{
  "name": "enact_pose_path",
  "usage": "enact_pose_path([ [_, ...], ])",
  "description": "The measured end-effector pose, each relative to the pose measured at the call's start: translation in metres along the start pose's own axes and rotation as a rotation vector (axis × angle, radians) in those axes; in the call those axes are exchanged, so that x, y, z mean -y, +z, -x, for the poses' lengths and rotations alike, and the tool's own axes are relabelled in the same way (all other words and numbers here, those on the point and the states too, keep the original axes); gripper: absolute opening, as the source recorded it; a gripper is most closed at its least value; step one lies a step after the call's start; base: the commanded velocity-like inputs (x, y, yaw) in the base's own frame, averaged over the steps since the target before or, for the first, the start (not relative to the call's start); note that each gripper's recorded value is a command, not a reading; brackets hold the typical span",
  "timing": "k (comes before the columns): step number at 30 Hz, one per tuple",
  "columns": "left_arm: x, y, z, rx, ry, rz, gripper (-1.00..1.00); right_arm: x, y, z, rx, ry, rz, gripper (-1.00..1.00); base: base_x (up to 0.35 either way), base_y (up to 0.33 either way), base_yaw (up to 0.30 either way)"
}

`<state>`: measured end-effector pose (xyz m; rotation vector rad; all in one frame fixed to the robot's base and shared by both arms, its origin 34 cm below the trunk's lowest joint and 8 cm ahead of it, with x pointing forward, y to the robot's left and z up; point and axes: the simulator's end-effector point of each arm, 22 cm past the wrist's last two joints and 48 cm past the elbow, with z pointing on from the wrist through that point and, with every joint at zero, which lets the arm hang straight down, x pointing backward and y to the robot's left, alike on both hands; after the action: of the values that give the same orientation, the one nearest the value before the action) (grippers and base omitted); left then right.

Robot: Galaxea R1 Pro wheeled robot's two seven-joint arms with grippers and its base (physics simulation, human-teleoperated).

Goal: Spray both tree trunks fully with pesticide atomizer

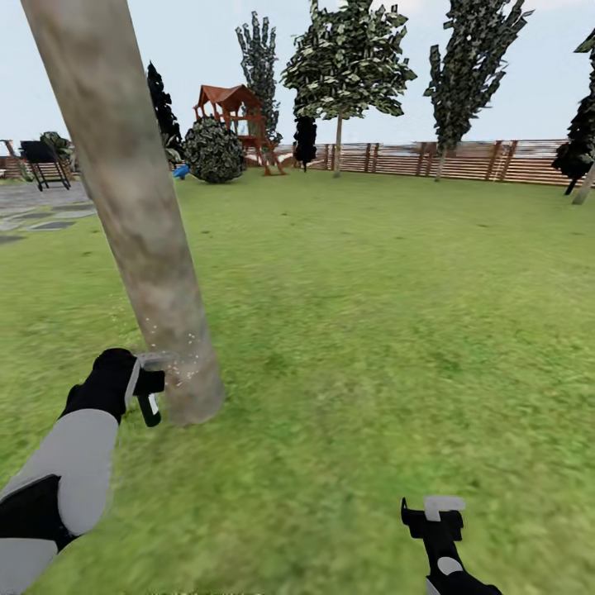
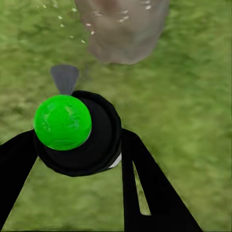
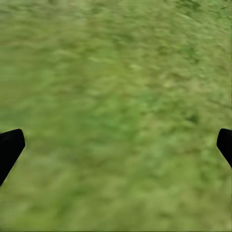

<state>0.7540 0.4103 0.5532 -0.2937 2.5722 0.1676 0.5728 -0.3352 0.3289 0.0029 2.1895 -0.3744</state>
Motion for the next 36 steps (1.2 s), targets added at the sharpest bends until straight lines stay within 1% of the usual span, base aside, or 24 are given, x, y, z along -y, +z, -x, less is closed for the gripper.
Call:
enact_pose_path([
  [1, -0.021, -0.001, 0.001, -0.001, -0.010, 0.027, -1.00, 0.000, 0.000, 0.000, 0.000, 0.000, 0.000, 1.00, 0.000, 0.000, 0.266],
  [2, -0.036, -0.002, 0.002, -0.002, -0.016, 0.048, -1.00, 0.000, 0.000, 0.000, 0.000, 0.000, 0.000, 1.00, 0.000, 0.000, 0.183],
  [3, -0.035, -0.001, 0.002, -0.002, -0.022, 0.040, -1.00, 0.000, 0.000, 0.000, 0.000, 0.000, 0.000, 1.00, 0.000, 0.000, 0.093],
  [5, -0.027, -0.001, 0.001, -0.004, -0.022, 0.027, -1.00, 0.000, 0.000, 0.000, 0.000, 0.000, 0.000, 1.00, 0.000, 0.000, 0.045],
  [6, -0.018, -0.001, 0.001, -0.004, -0.020, 0.013, -1.00, 0.000, 0.000, 0.000, 0.000, 0.000, 0.000, 1.00, 0.000, 0.000, 0.016],
  [8, 0.011, -0.006, 0.011, 0.009, -0.008, -0.025, -1.00, 0.001, 0.000, 0.000, 0.000, 0.000, -0.001, 1.00, 0.000, 0.000, 0.006],
  [9, 0.019, -0.010, 0.019, 0.018, -0.002, -0.033, -1.00, 0.001, 0.000, 0.000, 0.001, 0.000, -0.001, 1.00, 0.000, 0.000, 0.002],
  [10, 0.021, -0.013, 0.023, 0.021, 0.003, -0.032, -1.00, 0.001, 0.000, 0.000, 0.000, -0.001, -0.001, 1.00, 0.000, 0.000, 0.001],
  [13, 0.009, -0.027, 0.049, 0.052, -0.007, -0.016, -1.00, 0.001, 0.000, 0.000, 0.001, -0.001, -0.001, 1.00, 0.000, 0.000, 0.000],
  [15, -0.009, -0.031, 0.055, 0.054, -0.018, 0.008, -1.00, 0.001, 0.000, 0.000, 0.000, -0.001, -0.001, 1.00, 0.000, 0.000, 0.000],
  [16, -0.030, -0.033, 0.054, 0.042, -0.031, 0.035, -1.00, 0.001, 0.000, 0.000, 0.000, -0.001, -0.001, 1.00, 0.000, 0.000, 0.000],
  [17, -0.049, -0.032, 0.051, 0.034, -0.032, 0.068, -1.00, 0.001, 0.000, 0.000, 0.000, -0.001, -0.001, 1.00, 0.000, 0.000, 0.000],
  [18, -0.052, -0.031, 0.049, 0.030, -0.040, 0.064, -1.00, 0.001, 0.000, 0.000, 0.000, -0.001, -0.001, 1.00, 0.000, 0.000, 0.000],
  [23, -0.048, -0.030, 0.047, 0.028, -0.036, 0.058, -1.00, 0.001, 0.000, 0.000, 0.001, -0.001, -0.002, 1.00, 0.098, -0.168, 0.000],
  [27, -0.048, -0.030, 0.047, 0.027, -0.027, 0.062, -1.00, 0.001, 0.000, 0.000, 0.000, -0.001, -0.002, 1.00, 0.028, -0.269, 0.000],
  [36, -0.047, -0.031, 0.048, 0.027, -0.026, 0.061, -1.00, 0.001, 0.000, 0.000, 0.001, -0.001, -0.002, 1.00, 0.048, -0.277, 0.000],
])
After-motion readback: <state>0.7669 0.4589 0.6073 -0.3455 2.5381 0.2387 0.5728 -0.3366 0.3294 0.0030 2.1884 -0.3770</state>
